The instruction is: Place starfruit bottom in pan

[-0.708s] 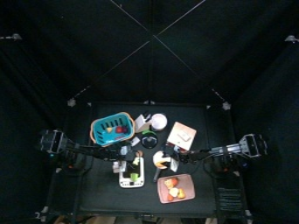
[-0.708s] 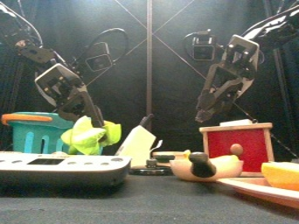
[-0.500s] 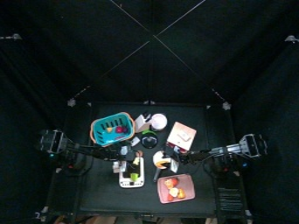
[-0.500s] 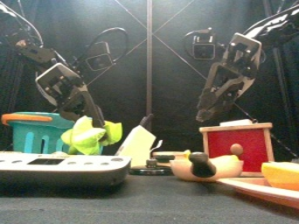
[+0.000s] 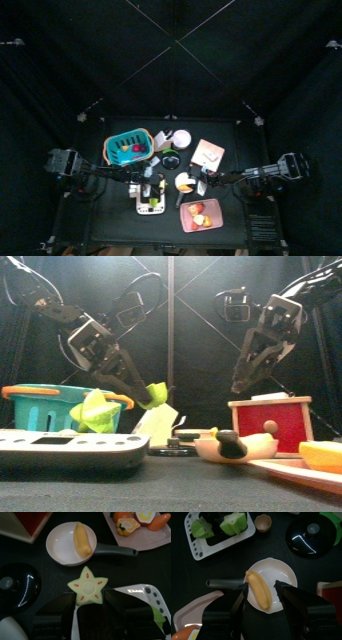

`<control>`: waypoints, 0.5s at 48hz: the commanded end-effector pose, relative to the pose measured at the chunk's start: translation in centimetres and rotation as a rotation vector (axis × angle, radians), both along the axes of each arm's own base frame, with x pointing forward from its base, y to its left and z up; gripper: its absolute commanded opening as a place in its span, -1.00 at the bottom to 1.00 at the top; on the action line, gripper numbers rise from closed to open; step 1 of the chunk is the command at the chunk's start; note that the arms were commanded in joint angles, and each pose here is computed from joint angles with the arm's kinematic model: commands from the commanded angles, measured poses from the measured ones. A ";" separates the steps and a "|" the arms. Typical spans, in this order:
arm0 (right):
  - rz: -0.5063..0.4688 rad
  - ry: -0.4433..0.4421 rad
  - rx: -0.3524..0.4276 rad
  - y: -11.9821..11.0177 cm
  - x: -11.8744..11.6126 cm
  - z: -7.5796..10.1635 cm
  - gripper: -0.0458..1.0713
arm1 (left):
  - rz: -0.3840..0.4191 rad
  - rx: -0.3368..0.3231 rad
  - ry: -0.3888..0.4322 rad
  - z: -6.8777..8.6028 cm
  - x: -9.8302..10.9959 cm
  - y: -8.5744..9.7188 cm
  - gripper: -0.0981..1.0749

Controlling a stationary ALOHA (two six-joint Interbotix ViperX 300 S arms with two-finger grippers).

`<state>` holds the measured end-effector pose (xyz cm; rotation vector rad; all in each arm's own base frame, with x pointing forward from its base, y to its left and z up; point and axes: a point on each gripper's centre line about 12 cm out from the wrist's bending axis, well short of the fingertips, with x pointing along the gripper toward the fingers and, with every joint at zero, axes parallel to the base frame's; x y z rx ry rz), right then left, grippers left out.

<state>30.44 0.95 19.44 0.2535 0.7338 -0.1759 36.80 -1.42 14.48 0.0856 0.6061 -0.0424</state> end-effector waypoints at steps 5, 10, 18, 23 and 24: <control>-0.035 -0.075 0.016 -0.9 -1.2 2.2 0.58 | 0.012 0.006 -0.115 1.0 3.4 0.3 0.49; -0.057 -0.082 0.033 -1.2 -1.9 2.2 0.58 | 0.015 0.008 -0.147 0.8 5.1 0.2 0.49; -0.065 -0.075 0.042 -1.3 -2.3 1.9 0.58 | 0.026 0.004 -0.177 0.3 7.5 0.4 0.49; -0.063 -0.069 0.041 -1.3 -2.3 1.7 0.58 | 0.030 0.002 -0.180 0.0 8.5 0.4 0.49; -0.063 -0.067 0.041 -1.3 -2.2 1.7 0.58 | 0.033 0.001 -0.182 0.0 8.7 0.5 0.49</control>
